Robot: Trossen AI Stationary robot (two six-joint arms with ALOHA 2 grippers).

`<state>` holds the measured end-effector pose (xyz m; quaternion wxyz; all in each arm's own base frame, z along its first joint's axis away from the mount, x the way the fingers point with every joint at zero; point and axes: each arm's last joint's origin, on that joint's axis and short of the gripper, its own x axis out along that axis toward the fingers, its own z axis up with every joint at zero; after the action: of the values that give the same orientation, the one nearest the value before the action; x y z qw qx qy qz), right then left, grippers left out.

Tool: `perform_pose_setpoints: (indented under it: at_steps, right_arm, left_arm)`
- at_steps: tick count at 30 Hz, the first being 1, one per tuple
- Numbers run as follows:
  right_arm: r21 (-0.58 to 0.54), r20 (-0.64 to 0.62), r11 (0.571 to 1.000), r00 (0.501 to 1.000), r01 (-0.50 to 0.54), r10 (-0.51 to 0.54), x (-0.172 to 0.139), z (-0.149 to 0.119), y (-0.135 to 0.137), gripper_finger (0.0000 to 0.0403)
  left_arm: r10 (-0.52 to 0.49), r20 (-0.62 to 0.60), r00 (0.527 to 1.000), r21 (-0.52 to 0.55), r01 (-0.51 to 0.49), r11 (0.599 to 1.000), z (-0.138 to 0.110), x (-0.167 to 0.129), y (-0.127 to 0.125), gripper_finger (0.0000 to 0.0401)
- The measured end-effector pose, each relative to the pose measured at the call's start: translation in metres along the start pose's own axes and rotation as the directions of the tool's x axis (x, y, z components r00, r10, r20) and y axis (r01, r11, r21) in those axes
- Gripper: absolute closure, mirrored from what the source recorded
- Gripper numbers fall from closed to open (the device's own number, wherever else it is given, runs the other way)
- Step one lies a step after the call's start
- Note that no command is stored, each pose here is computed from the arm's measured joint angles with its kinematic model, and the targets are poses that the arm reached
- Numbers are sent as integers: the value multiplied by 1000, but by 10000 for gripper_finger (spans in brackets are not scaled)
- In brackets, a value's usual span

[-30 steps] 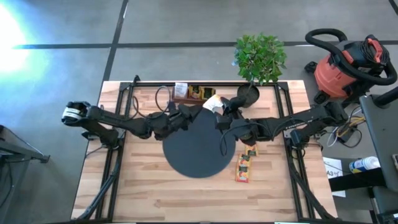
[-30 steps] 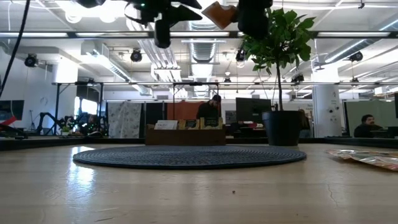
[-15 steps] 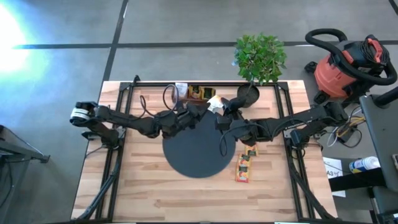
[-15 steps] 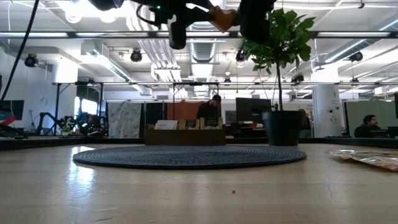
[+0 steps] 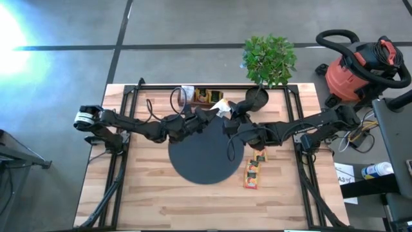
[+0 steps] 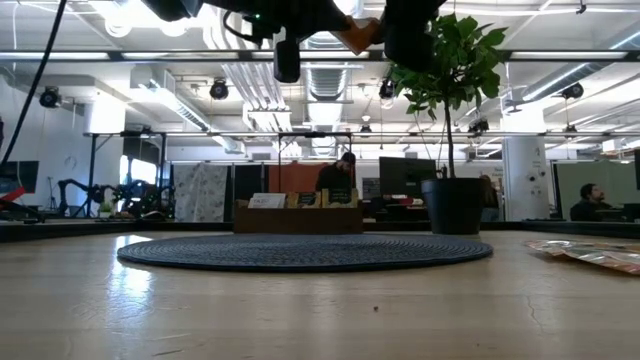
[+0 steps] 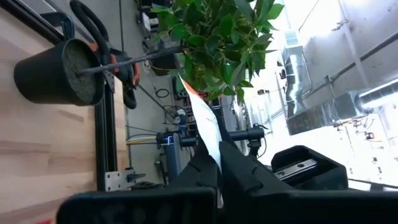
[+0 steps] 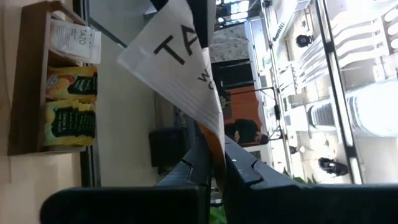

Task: Pick & Place Tea
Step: Put the white tea bag into the left section of the brown wooden organizer

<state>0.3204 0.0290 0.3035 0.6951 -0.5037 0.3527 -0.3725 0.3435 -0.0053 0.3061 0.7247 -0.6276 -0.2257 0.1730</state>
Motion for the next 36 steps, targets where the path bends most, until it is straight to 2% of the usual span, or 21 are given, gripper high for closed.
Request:
perform_pose_setpoints:
  at_steps: [6, 16, 19, 20, 22, 24, 25, 26, 28, 29, 30, 32, 33, 34, 36]
  right_arm:
    - [112, 2, 994, 1000, -2, 1, 0, 0, 0, 382]
    - [309, 21, 951, 1000, -15, 9, -7, -2, -5, 282]
    - [403, 19, 914, 999, -34, 29, -11, -5, -2, 256]
    - [430, 23, 901, 999, -52, 46, -12, -7, 0, 250]
    - [472, 61, 870, 990, -143, 129, -14, -11, 5, 243]
    - [520, 128, 803, 957, -290, 262, -17, -16, 10, 243]
    - [542, 171, 747, 921, -384, 350, -18, -18, 12, 246]
    - [555, 230, 665, 861, -500, 454, -17, -19, 15, 250]
    - [526, 366, 438, 660, -729, 656, -12, -20, 19, 260]
    - [532, 394, 353, 594, -769, 701, -7, -21, 20, 265]
    - [548, 390, 309, 564, -778, 728, 0, -24, 22, 271]
    - [576, 374, 266, 539, -773, 755, 15, -30, 23, 280]
    - [588, 374, 253, 536, -768, 757, 21, -33, 22, 284]
    - [598, 380, 255, 549, -760, 745, 28, -35, 19, 287]
    - [621, 387, 288, 605, -729, 696, 38, -38, 10, 291]
  left_arm:
    - [10, 6, 1000, 22, -10, 1000, 4, 3, 2, 399]
    - [41, 58, 997, 130, -48, 990, 23, 9, 5, 400]
    - [94, 69, 993, 243, -108, 964, 33, 7, 3, 400]
    - [131, 69, 989, 291, -145, 945, 36, 4, 3, 400]
    - [229, 61, 971, 408, -234, 882, 42, -4, 4, 400]
    - [351, 42, 935, 516, -321, 794, 48, -16, 8, 400]
    - [405, 22, 914, 561, -347, 751, 50, -21, 10, 400]
    - [471, -24, 882, 613, -359, 704, 52, -28, 13, 400]
    - [582, -159, 797, 678, -340, 651, 56, -39, 18, 400]
    - [625, -225, 747, 700, -323, 637, 55, -44, 21, 400]
    - [656, -287, 698, 723, -292, 627, 54, -48, 23, 401]
    - [695, -375, 613, 762, -222, 608, 50, -54, 28, 401]
    - [698, -399, 594, 781, -178, 598, 48, -55, 29, 401]
    - [697, -416, 584, 803, -123, 583, 46, -56, 28, 401]
    - [701, -423, 574, 852, -11, 523, 43, -57, 28, 401]
